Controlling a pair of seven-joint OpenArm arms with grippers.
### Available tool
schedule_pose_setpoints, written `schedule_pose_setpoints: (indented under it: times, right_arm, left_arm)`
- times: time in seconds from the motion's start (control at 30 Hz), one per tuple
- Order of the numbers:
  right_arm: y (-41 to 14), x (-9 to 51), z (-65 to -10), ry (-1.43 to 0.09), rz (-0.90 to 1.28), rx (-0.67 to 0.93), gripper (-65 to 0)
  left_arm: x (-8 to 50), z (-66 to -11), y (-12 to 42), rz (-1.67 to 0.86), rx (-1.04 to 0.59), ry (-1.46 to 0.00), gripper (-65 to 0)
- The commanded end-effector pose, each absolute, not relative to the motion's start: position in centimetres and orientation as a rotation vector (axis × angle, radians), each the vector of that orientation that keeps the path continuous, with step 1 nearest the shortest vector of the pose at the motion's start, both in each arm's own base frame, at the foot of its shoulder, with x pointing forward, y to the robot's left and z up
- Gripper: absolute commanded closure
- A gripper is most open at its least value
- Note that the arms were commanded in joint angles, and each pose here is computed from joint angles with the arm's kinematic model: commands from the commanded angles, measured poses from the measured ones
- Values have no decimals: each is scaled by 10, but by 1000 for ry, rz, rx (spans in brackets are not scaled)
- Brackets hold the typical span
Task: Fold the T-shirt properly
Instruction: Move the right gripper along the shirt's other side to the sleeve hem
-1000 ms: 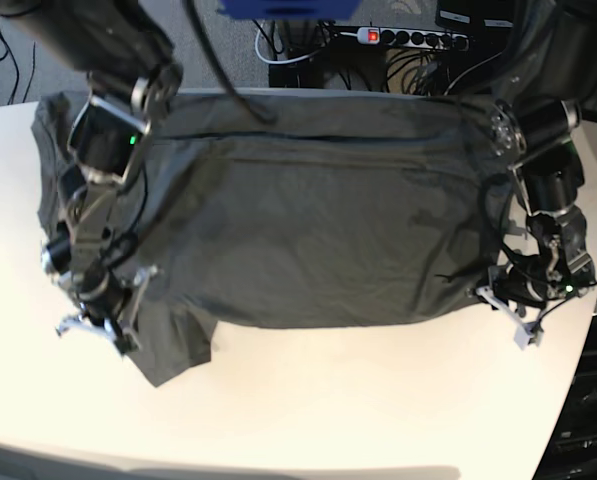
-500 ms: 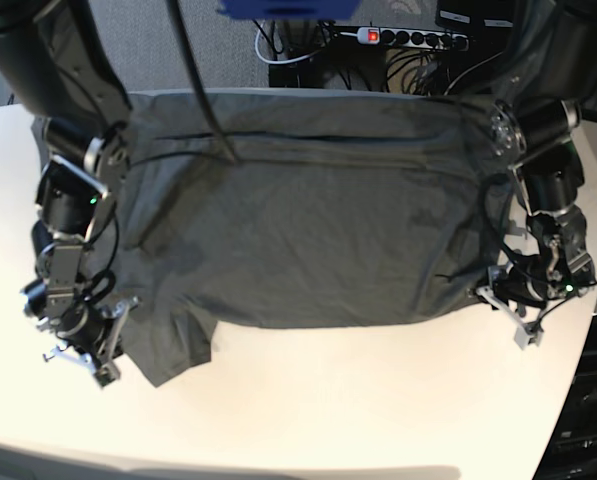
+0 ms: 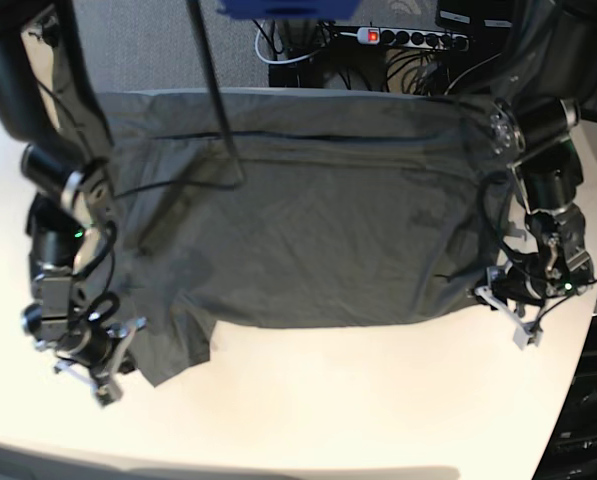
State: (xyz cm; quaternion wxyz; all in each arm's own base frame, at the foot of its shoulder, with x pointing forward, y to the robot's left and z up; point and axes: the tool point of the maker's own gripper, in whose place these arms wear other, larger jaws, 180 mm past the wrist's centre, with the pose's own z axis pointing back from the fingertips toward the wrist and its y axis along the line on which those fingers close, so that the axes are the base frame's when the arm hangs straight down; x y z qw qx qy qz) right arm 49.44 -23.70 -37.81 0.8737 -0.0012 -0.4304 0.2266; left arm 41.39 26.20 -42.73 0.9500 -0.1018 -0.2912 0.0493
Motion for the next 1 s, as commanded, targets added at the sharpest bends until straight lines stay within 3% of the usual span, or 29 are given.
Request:
schedule_pose_setpoints:
  times: [0.0,0.63,0.97]
  right_arm:
    - [-252,509,-353,-956,453,-27,-10]
    - [-254,512,-347,-1011,442,-6,-12]
    - [-252,495,-371,-973,439,8,-7]
  left_arm:
    - [418,-420,269,94,-186,-598,-82]
    - [417,-422,267,94,-188,-596,-82]
    - [417,-422,267,94,-188,-596,-82]
